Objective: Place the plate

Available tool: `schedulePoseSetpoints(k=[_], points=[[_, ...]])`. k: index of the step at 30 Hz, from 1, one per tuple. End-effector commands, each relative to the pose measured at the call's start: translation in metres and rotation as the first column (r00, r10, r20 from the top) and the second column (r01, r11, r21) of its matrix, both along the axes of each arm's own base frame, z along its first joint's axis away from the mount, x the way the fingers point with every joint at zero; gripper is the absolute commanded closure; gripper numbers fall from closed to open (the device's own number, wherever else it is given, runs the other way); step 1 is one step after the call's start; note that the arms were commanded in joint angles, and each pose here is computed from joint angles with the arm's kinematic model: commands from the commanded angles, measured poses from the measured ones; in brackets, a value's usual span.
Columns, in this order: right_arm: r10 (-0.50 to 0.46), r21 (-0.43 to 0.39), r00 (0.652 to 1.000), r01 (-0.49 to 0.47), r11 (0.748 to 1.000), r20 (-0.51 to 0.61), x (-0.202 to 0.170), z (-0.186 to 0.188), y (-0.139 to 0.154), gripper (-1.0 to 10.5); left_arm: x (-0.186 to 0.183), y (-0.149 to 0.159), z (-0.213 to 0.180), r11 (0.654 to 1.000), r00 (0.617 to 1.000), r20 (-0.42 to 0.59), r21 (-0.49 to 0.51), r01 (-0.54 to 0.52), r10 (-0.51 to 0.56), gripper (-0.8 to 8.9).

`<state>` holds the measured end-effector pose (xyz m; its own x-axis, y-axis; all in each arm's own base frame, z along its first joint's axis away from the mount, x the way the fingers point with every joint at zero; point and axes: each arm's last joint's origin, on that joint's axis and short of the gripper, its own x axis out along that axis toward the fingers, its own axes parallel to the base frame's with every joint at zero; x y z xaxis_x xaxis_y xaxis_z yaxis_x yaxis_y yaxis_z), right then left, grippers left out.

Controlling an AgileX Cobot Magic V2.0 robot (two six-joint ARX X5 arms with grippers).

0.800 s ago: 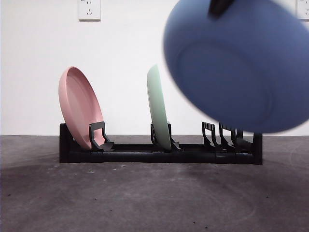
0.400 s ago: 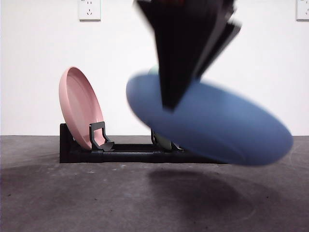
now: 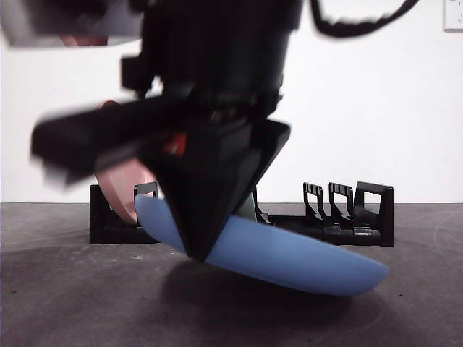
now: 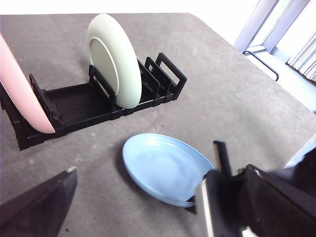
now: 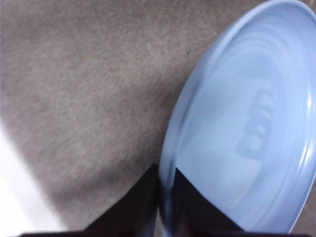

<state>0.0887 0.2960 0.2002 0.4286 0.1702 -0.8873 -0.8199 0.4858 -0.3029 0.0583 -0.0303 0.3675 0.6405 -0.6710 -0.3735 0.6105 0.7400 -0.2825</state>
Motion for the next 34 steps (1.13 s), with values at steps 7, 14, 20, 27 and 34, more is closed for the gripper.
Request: schedulePoseSetpoints(k=[7,14,20,27,34], points=[[0.023,-0.035,1.0,-0.023,0.999,0.005,-0.003,-0.02,0.015,9.2,-0.002,0.0,0.008,1.0,0.999,0.046,0.0,0.013,-0.013,2.86],[0.006,0.074,0.989,0.005,0.997,-0.148,0.001,-0.006,0.012,5.1,-0.002,0.0,0.008,1.0,0.999,0.048,0.0,0.013,-0.013,2.86],[-0.003,0.324,0.972,0.081,0.942,-0.234,0.023,0.057,-0.024,5.1,0.0,0.0,0.01,1.0,0.998,0.065,-0.004,0.013,-0.013,2.86],[-0.078,0.557,0.971,0.194,0.807,-0.225,0.051,0.125,-0.105,5.1,0.011,-0.003,0.008,1.0,1.0,0.03,0.008,0.007,-0.007,2.87],[-0.094,0.685,0.963,0.246,0.686,-0.252,0.055,0.155,-0.173,5.1,0.028,-0.007,0.004,0.999,0.999,-0.031,0.032,-0.023,0.024,3.43]])
